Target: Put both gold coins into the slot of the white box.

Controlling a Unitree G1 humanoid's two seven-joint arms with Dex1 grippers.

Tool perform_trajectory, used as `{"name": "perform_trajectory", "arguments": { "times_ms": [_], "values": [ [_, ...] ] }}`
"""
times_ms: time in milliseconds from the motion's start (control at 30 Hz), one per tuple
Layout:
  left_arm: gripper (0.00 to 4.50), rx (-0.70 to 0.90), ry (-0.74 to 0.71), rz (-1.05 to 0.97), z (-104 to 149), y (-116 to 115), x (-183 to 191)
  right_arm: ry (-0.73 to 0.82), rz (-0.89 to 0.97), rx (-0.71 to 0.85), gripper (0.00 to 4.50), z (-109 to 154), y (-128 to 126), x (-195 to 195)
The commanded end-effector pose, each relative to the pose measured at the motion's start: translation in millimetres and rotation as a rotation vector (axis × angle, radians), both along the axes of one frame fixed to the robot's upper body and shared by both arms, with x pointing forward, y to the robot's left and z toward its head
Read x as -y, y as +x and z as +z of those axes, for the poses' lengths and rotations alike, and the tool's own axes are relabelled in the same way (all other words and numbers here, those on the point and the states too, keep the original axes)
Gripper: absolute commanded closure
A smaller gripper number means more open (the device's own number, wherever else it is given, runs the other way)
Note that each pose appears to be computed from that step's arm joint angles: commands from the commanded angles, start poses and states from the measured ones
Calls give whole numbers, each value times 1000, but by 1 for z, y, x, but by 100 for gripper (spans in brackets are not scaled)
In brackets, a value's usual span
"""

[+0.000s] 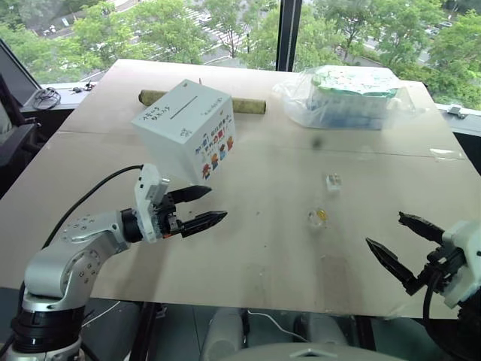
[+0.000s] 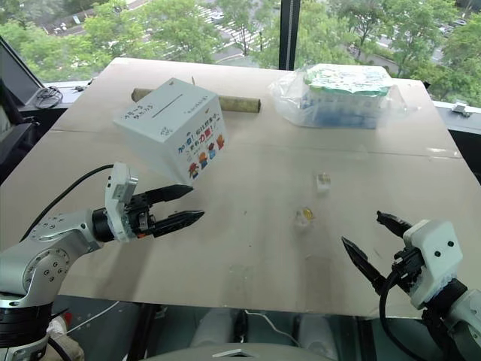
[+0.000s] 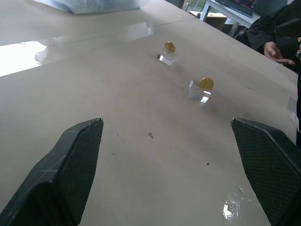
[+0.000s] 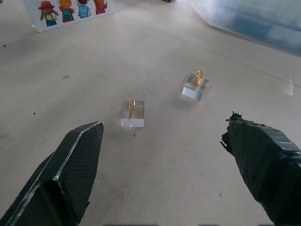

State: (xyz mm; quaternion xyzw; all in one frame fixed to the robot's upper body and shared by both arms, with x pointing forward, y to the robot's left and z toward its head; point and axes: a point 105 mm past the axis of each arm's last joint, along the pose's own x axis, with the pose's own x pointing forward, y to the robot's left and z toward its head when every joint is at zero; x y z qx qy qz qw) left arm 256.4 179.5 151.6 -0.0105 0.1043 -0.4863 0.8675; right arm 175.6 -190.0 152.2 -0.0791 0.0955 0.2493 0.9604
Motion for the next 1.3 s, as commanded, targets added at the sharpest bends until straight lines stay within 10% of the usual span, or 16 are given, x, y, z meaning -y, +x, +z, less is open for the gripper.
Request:
{"name": "perform_trajectory", "arguments": {
  "times_ms": [33, 700, 800, 1300],
  "values": [
    [7, 66, 4, -44, 14, 3, 7, 21, 22, 16, 0, 4, 2, -12],
    [0, 196, 108, -423, 31, -13, 50, 64, 127, -189, 77, -32, 76, -68],
    [0, 196, 112, -425, 32, -14, 48, 59, 124, -190, 208, -32, 77, -68],
    [0, 200, 116, -403, 30, -14, 43, 23, 110, -211, 208, -43, 80, -65]
  ]
}}
